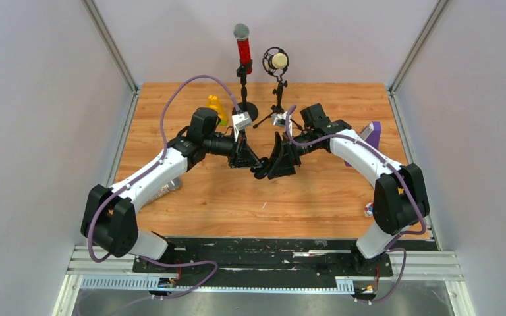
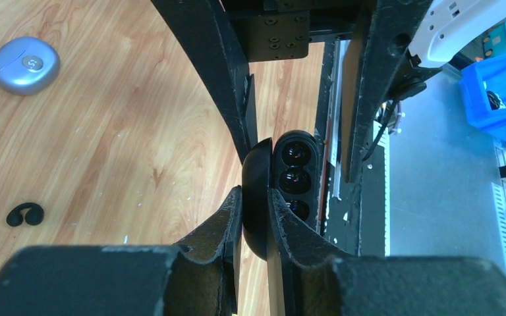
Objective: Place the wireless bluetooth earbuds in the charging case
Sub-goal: Adjust the charging case.
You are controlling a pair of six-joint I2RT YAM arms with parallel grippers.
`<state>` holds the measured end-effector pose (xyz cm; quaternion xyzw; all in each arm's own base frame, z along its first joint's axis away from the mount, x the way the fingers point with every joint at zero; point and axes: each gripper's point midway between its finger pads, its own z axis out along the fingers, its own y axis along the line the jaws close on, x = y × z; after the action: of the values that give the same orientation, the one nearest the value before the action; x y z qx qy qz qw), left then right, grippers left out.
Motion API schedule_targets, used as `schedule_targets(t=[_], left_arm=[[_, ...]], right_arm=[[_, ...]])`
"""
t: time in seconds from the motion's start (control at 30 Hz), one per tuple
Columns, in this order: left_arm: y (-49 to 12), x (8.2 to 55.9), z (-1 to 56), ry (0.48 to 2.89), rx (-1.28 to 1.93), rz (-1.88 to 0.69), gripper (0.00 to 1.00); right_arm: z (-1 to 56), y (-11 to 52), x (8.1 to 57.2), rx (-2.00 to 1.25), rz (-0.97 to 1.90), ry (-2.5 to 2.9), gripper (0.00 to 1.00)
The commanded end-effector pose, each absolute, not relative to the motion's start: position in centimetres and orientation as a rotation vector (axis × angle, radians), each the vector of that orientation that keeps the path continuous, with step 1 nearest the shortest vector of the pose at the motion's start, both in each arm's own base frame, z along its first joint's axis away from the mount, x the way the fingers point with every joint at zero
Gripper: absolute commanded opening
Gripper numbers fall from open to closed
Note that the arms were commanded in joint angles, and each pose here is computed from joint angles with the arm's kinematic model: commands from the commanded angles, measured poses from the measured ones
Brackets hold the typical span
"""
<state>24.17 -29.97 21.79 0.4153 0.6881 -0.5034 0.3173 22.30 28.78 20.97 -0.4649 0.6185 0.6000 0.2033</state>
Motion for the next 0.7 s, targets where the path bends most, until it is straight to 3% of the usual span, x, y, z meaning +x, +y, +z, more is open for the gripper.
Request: schedule_targets(t=[0.0,0.13,0.2,0.47,0.67], left_arm=[[-30.3,24.6,24.5,1.720,1.104,-1.291,0.21],[-30.0,24.8,24.9,1.719,1.104,-1.246,0.20],[-29.7,25.1,25.1,1.728,1.100,-1.200,0.20],[-25.0,27.2,26.0,1.739,1.186,-0.712,0.18],[-21.9,26.8,24.2,1.792,1.208,-0.528,0.17]], right_arm=[[23.6,29.2,22.5,-1.344,1.657,1.595,0.66],[22.9,29.2,23.4,-1.338,1.599,1.639,0.91],[22.3,29.1,24.4,-1.332,1.512,1.692,1.00],[20.4,26.8,30.7,-1.186,1.052,1.825,1.00],[19.0,26.3,34.4,-1.044,0.891,1.911,1.00]])
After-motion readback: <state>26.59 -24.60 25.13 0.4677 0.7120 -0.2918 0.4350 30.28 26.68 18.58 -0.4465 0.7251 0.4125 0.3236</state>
